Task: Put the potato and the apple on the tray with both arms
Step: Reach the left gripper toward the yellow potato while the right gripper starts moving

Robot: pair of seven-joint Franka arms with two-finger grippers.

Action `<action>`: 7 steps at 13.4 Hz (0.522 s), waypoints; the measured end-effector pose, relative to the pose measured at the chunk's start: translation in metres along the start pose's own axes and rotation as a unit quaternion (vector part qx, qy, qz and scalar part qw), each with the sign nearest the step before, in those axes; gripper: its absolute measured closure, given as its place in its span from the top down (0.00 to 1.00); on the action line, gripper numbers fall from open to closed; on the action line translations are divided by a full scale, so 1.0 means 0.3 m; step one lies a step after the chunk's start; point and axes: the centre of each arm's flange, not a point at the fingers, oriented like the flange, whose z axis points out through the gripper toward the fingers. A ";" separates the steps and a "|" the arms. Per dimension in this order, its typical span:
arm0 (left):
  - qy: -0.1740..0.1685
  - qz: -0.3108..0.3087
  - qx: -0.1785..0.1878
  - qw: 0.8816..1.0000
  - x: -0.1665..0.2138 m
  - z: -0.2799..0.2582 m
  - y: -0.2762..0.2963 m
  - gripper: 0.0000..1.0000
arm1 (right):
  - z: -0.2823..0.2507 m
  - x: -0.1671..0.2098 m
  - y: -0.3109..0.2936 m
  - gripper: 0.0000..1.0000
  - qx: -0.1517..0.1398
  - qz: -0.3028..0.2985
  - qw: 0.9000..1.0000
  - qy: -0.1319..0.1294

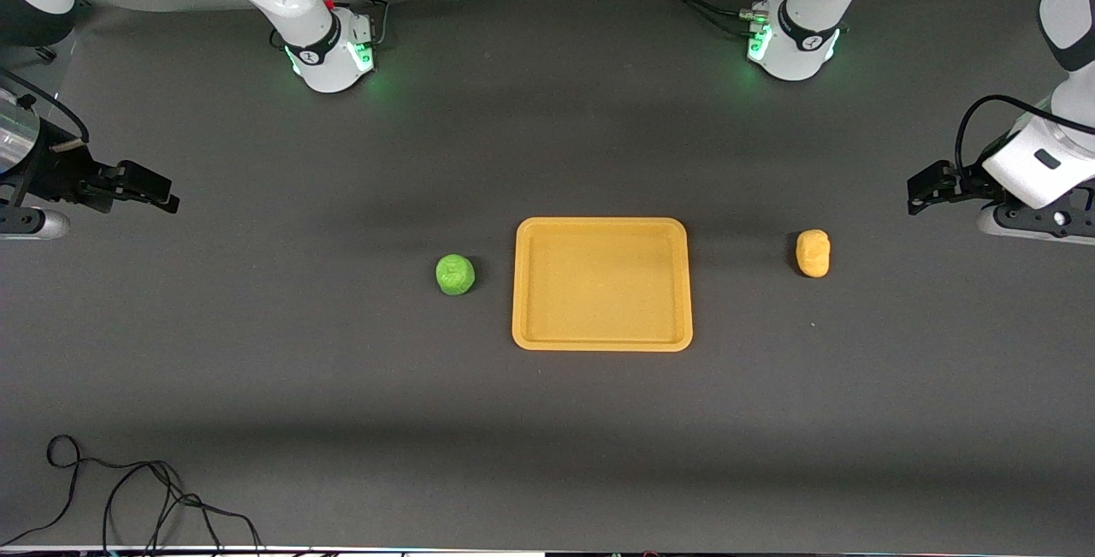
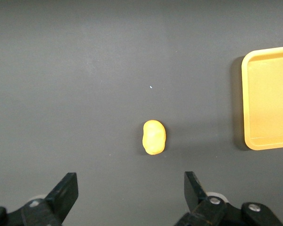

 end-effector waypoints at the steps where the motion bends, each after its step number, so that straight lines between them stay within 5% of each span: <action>1: 0.000 0.000 0.000 1.000 0.000 -0.001 -0.001 1.00 | -0.004 0.000 0.000 1.00 0.000 -0.001 1.000 0.001; 7: -0.021 0.002 -0.003 1.000 -0.004 0.062 0.000 1.00 | -0.017 0.001 0.000 1.00 0.000 -0.002 1.000 0.005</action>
